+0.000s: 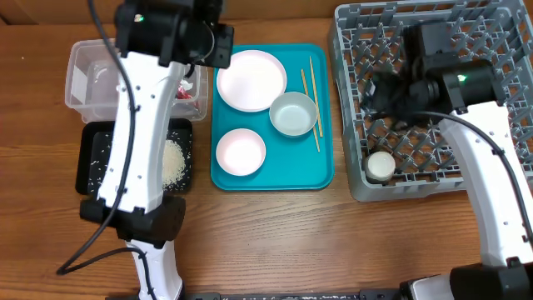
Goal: Sort waste into correct bins and load items into the dishwasher
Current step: 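Reach the right gripper to the grey-green bowl and grip its rim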
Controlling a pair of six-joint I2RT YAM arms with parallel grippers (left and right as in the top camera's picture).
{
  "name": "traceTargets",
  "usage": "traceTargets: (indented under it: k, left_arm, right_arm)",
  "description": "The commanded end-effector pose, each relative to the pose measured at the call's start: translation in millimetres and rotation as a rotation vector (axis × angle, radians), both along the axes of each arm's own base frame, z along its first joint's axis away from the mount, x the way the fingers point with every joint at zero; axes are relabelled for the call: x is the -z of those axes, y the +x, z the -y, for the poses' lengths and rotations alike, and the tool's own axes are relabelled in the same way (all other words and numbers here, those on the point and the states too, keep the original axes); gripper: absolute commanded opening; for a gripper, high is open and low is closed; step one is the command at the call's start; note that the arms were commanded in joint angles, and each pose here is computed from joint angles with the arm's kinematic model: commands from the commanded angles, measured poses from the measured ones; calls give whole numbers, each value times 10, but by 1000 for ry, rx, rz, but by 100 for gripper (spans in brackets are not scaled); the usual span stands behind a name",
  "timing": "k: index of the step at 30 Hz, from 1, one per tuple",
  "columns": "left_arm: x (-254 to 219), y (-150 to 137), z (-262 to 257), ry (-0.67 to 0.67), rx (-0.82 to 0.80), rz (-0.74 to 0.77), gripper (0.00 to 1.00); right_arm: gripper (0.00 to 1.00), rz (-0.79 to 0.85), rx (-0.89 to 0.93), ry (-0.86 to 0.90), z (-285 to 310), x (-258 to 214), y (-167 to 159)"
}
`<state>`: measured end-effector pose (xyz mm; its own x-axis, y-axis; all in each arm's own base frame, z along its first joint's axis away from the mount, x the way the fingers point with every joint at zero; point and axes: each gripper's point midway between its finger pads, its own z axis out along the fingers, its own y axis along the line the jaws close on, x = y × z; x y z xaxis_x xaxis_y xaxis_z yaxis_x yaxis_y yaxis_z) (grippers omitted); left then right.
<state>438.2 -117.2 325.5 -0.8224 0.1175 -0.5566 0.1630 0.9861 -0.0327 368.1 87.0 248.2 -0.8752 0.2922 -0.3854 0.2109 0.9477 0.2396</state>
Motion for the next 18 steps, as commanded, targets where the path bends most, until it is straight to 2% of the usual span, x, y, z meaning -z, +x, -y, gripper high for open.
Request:
traceTargets:
  k: [1,2,3,5,6,11,12,18]
  left_arm:
    - [-467,-139,-198,8,-55,120,63]
    - [-504,-169,-226,13,-62,127,65]
    - [-566,-213,-311,21,-82,140,73]
    - [-592,-224,-403,23,-103,144,95]
    - [-593,-217,-455,23,-115,144,100]
    - [-529,-184,-732,34,-180,119,100]
    - [-496,-175,-799,37,-195,108,100]
    - [-492,-172,-821,38,-200,107,100]
  right_arm:
    - [75,39,-96,88,-482,-72,30]
    - [74,35,-97,95,-561,-27,53]
    - [70,14,-98,102,-714,131,112]
    - [62,-29,-75,87,-823,362,177]
    - [59,-49,-66,74,-859,468,202]
    - [53,-142,-19,32,-1042,1038,328]
    - [50,-181,15,24,-1075,1266,371]
    - [41,-275,77,-3,-1071,1724,378]
